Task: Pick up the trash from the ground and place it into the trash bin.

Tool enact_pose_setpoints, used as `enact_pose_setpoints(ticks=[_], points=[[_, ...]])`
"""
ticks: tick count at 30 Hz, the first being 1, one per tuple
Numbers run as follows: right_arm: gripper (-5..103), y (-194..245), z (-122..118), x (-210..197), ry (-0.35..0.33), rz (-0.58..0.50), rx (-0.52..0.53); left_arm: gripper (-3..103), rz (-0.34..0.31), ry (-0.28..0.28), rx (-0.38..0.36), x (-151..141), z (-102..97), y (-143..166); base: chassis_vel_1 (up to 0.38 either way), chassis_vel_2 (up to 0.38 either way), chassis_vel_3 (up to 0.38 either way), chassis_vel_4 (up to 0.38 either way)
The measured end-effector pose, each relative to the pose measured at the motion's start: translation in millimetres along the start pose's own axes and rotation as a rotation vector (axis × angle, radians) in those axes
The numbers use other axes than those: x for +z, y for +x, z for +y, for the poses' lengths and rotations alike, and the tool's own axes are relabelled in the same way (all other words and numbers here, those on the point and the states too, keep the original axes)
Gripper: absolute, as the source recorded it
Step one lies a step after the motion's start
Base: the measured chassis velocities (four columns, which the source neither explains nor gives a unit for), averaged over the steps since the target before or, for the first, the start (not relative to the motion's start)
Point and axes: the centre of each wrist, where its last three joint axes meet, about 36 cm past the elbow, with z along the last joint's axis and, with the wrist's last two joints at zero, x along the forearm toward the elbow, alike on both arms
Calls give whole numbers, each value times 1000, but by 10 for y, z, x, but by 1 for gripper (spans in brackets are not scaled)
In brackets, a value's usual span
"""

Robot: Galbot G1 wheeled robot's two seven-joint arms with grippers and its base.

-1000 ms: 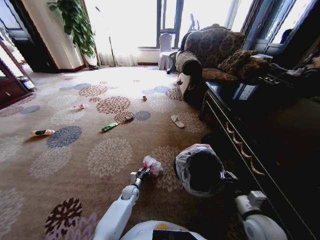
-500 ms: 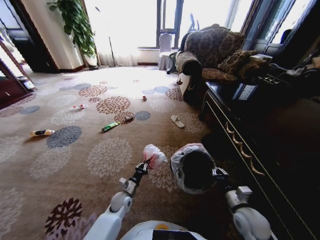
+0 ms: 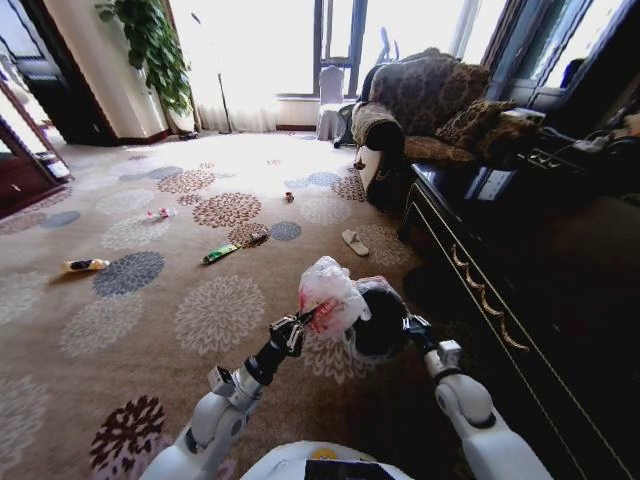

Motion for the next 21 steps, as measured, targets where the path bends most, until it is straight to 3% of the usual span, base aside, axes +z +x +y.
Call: enact_pose_setpoints(ticks=[1, 2, 3, 4, 6, 8, 9, 11, 12, 14, 15, 17, 21], points=[[0, 0, 0, 0, 0, 0, 0, 1, 0, 0, 0, 0, 0, 0, 0, 0, 0, 0], [0, -65, 15, 11, -2, 0, -6, 1, 16, 45, -4, 62, -20, -6, 0, 0, 0, 0], [0, -173, 57, 32, -10, -1, -16, 1, 48, 146, -21, 200, -73, -27, 0, 0, 0, 0], [0, -173, 57, 32, -10, -1, -16, 1, 48, 146, -21, 200, -73, -27, 0, 0, 0, 0], [0, -239, 103, 38, -17, -3, -25, 1, 74, 254, -60, 333, -121, -55, 0, 0, 0, 0], [0, -258, 187, 38, -24, -5, -43, 1, 93, 404, -139, 481, -171, -142, 0, 0, 0, 0], [0, -258, 187, 38, -24, -5, -43, 1, 93, 404, -139, 481, -171, -142, 0, 0, 0, 0], [0, -226, 236, 22, -24, -8, -58, 1, 104, 525, -233, 565, -218, -276, 0, 0, 0, 0], [0, -226, 236, 22, -24, -8, -58, 1, 104, 525, -233, 565, -218, -276, 0, 0, 0, 0], [0, -211, 235, 32, -20, -8, -60, 1, 144, 598, -321, 601, -218, -368, 0, 0, 0, 0], [0, -202, 218, 48, -13, -8, -59, 1, 184, 659, -382, 629, -189, -428, 0, 0, 0, 0], [0, -200, 210, 54, -11, -7, -58, 1, 197, 677, -398, 633, -182, -448, 0, 0, 0, 0], [0, -192, 195, 71, -9, -8, -53, 1, 231, 778, -466, 654, -150, -620, 0, 0, 0, 0]])
